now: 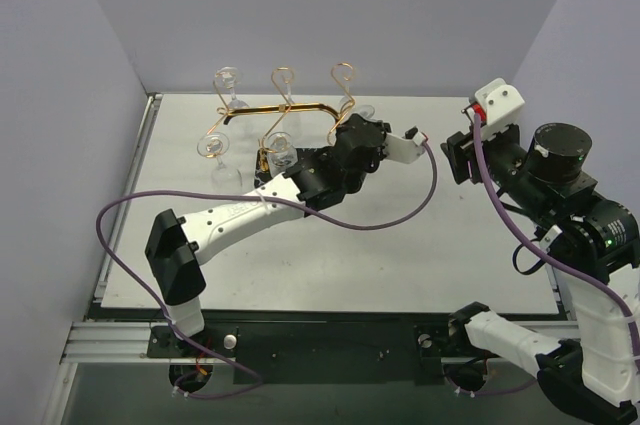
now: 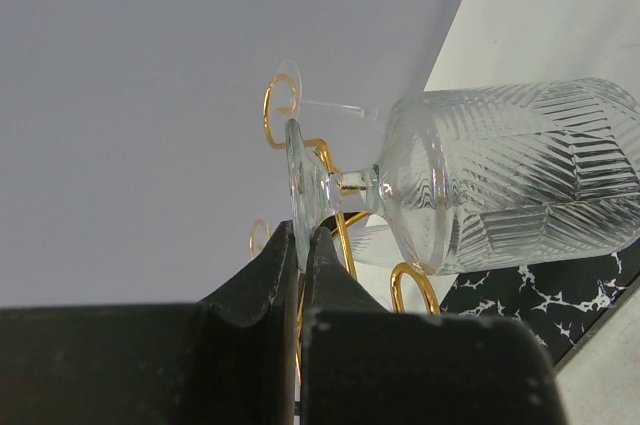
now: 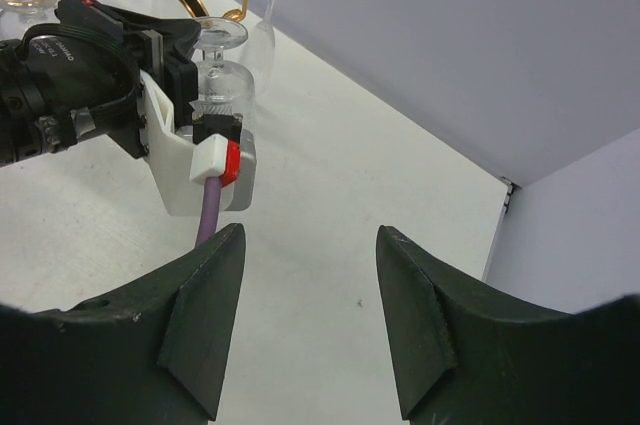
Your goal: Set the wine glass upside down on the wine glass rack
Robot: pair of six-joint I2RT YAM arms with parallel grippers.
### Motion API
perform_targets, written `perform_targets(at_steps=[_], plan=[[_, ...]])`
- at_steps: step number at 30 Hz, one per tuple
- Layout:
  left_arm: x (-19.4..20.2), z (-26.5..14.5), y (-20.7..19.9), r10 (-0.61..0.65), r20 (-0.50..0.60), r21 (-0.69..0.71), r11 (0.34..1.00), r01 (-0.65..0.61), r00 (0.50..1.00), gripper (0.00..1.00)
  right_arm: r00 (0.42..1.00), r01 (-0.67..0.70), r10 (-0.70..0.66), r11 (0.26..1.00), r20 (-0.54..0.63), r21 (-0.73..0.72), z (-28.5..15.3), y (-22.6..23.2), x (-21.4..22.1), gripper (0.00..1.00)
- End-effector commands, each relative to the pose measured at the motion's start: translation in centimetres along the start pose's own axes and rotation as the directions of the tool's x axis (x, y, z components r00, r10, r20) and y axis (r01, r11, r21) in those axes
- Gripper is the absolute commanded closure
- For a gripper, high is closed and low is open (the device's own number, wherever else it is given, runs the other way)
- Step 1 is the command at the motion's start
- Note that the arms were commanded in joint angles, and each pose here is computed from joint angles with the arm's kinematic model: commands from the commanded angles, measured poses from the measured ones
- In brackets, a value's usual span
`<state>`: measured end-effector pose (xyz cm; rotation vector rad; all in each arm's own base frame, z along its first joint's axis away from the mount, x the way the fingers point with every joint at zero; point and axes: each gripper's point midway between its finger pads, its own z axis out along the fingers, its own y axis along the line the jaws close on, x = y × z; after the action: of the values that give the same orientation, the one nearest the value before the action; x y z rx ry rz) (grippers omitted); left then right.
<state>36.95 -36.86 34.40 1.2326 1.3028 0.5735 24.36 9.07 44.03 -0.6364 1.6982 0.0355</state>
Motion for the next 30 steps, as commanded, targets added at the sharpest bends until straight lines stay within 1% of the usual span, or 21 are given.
perform_targets(at_steps=[1, 13, 25, 30], plan=[[-0.3, -0.4, 3.0, -0.085, 0.032, -0.070, 0.994, 0.087, 0.996, 1.00, 1.000, -0.013, 0.013, 1.000, 0.025, 0.000, 0.0, -0.1, -0.5, 0.49], [2.0, 0.7, 2.9, -0.089, -0.009, -0.066, 0.994, 0.088, 0.996, 1.00, 1.000, -0.013, 0.013, 1.000, 0.029, -0.002, -0.1, -0.1, -0.6, 0.50], [3.8, 0.1, 2.6, -0.069, -0.042, -0.060, 0.996, 0.067, 0.997, 1.00, 1.000, -0.010, 0.010, 1.000, 0.017, -0.005, 0.1, 0.1, -0.1, 0.49], [4.2, -0.5, 3.0, -0.063, -0.048, -0.068, 0.996, 0.060, 0.997, 1.00, 1.000, -0.010, 0.010, 1.000, 0.016, -0.004, 0.1, 0.0, -0.1, 0.49]])
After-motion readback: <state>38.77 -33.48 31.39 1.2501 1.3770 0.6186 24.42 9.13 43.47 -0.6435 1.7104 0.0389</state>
